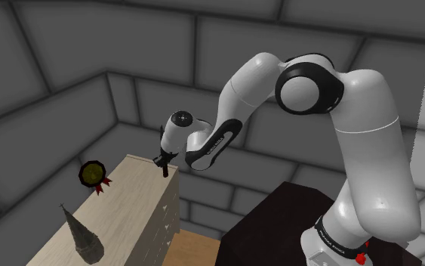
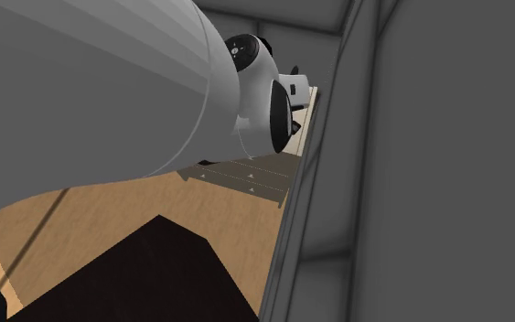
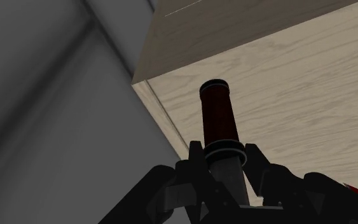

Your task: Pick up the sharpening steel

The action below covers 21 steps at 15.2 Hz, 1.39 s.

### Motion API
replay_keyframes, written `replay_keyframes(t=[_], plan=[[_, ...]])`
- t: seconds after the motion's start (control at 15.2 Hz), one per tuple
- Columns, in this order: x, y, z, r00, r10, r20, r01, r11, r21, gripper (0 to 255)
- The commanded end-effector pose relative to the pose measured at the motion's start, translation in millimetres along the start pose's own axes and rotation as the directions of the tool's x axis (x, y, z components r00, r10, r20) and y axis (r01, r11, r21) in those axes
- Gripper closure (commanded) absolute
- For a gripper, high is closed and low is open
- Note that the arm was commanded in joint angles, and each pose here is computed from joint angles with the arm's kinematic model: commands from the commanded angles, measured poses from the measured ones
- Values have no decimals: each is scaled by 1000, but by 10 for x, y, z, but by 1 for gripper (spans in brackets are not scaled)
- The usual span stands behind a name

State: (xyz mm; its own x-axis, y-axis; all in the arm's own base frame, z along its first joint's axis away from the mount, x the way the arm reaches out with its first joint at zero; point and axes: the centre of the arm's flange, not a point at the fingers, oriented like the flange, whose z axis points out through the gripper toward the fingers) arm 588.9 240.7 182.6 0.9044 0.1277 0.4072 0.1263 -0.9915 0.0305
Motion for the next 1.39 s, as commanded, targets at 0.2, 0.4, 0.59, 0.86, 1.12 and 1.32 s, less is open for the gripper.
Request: replay_keyframes(t=[0.2,0.4,0.59,0.86,1.12,1.32], plan=[[-1,6,4,1000,0,1,0,1000,-1,255],[39,11,-92,1000,0,1,0,1000,-1,255],[104,16,-237,1000,0,1,0,1000,-1,255],[190,23,-430,1000,0,1,0,1000,-1,255],[276,29,-622,1000,0,1,0,1000,-1,255],[322,32,-726,1000,0,1,0,1000,-1,255]])
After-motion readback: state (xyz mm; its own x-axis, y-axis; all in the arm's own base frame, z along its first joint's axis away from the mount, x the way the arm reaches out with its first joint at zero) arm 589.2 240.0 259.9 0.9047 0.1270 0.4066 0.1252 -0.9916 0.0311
